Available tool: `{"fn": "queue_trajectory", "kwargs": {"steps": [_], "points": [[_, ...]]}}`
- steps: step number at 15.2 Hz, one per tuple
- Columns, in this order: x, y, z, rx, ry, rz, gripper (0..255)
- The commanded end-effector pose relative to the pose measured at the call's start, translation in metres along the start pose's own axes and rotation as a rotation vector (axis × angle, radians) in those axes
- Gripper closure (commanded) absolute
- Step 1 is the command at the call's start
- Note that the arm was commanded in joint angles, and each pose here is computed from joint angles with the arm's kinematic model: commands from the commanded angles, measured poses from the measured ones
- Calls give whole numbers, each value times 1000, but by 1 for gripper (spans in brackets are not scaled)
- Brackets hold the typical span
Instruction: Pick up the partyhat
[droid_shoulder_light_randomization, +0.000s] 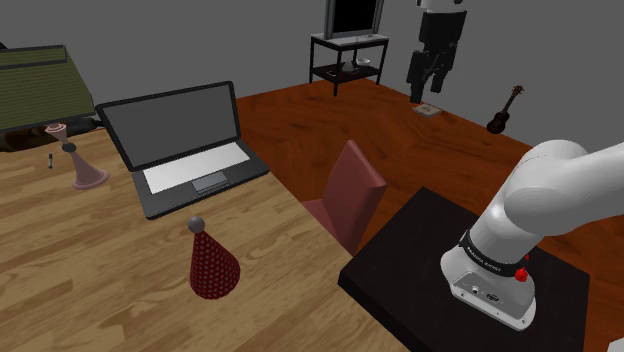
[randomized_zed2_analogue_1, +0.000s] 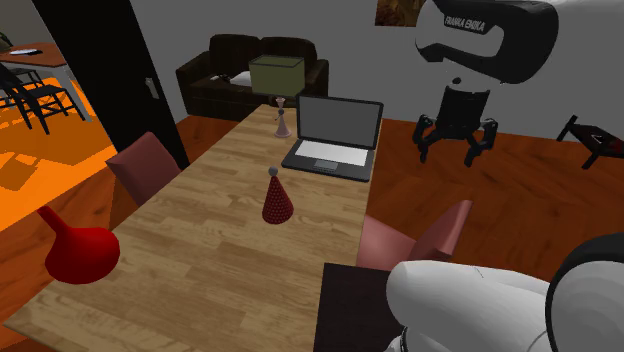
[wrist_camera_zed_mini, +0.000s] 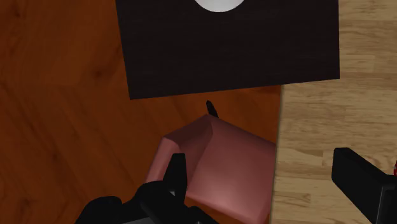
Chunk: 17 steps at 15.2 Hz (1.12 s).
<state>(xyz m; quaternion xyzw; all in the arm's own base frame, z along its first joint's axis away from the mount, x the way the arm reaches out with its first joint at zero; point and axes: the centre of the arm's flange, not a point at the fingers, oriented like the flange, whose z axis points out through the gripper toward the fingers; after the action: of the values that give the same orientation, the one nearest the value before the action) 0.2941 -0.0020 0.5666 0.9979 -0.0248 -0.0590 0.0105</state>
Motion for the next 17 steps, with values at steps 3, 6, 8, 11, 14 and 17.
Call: {"fn": "queue_trajectory", "kwargs": {"steps": [3,6,8,11,14,17], "points": [[9,-21,11,7,8,0,0],[22,-52,27,17,20,-1,0],[30,-73,38,24,29,-1,0],[44,-105,53,35,41,-1,0],[57,-136,68,45,53,-1,0],[71,-168,83,56,65,-2,0]]}}
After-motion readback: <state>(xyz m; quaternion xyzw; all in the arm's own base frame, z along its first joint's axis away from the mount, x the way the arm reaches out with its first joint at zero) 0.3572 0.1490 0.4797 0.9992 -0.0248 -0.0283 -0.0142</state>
